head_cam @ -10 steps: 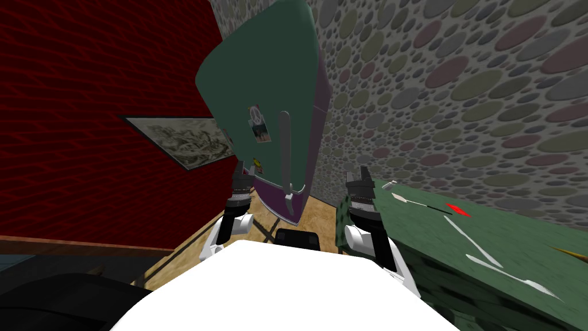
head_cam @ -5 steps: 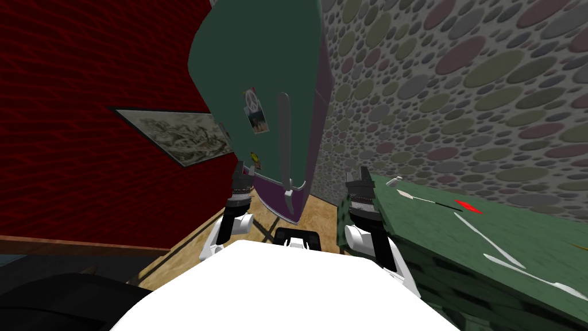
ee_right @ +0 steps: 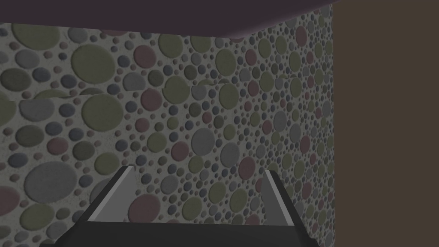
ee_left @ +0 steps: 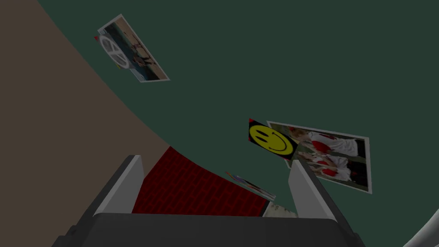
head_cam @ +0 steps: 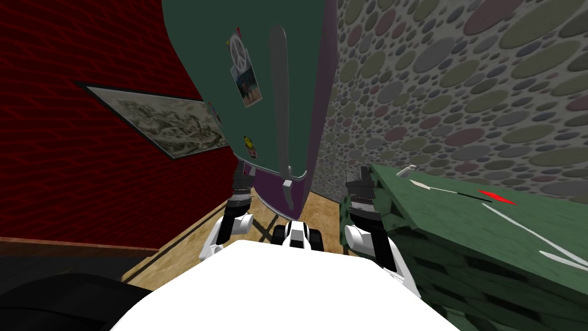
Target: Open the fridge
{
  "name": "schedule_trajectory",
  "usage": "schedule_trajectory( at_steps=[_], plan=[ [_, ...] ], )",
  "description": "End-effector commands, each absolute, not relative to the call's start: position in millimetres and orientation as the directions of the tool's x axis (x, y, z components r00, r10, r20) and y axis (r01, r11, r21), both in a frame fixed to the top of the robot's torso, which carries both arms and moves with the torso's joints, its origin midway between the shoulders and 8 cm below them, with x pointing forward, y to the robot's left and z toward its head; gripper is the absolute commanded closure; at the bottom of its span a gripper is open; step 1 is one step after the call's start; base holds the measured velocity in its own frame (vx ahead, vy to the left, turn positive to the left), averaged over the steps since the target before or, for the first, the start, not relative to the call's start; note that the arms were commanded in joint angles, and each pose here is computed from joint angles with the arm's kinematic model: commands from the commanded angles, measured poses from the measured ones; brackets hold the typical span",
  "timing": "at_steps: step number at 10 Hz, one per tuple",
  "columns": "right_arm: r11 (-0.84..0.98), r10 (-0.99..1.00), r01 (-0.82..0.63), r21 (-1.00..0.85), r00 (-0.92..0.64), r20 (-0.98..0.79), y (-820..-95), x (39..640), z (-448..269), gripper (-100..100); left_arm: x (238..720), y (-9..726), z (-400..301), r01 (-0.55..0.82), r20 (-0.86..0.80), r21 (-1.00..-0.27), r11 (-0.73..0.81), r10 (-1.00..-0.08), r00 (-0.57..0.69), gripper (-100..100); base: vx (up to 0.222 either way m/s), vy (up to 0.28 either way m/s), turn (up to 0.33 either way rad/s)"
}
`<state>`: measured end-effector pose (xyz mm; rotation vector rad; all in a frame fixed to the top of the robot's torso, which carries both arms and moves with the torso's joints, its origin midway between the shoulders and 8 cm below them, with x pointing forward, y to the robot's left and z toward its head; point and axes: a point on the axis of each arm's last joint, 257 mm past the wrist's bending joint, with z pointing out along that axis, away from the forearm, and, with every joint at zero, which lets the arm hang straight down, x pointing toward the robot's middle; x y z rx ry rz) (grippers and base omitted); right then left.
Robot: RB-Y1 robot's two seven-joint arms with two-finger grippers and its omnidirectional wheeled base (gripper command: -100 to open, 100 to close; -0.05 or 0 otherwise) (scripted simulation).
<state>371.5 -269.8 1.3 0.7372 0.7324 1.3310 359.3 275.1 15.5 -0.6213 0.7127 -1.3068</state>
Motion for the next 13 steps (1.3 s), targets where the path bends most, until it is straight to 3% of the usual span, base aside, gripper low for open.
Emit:
schedule_trajectory(
  at_steps=[1, 13],
  plan=[
    [0.093, 0.994, -0.571, 0.816, 0.095, -0.046, -270, 371, 1, 0, 365, 266, 6, 0.629, -0.16, -0.757, 0.176, -0.984, 0.082, -100, -0.019, -0.008, -0.055],
    [0.093, 0.994, -0.571, 0.816, 0.095, -0.046, -270, 371, 1, 0, 392, 231, -59, 0.61, -0.19, -0.777, 0.152, -0.982, 0.003, -100, -0.019, -0.01, -0.055]
  ],
)
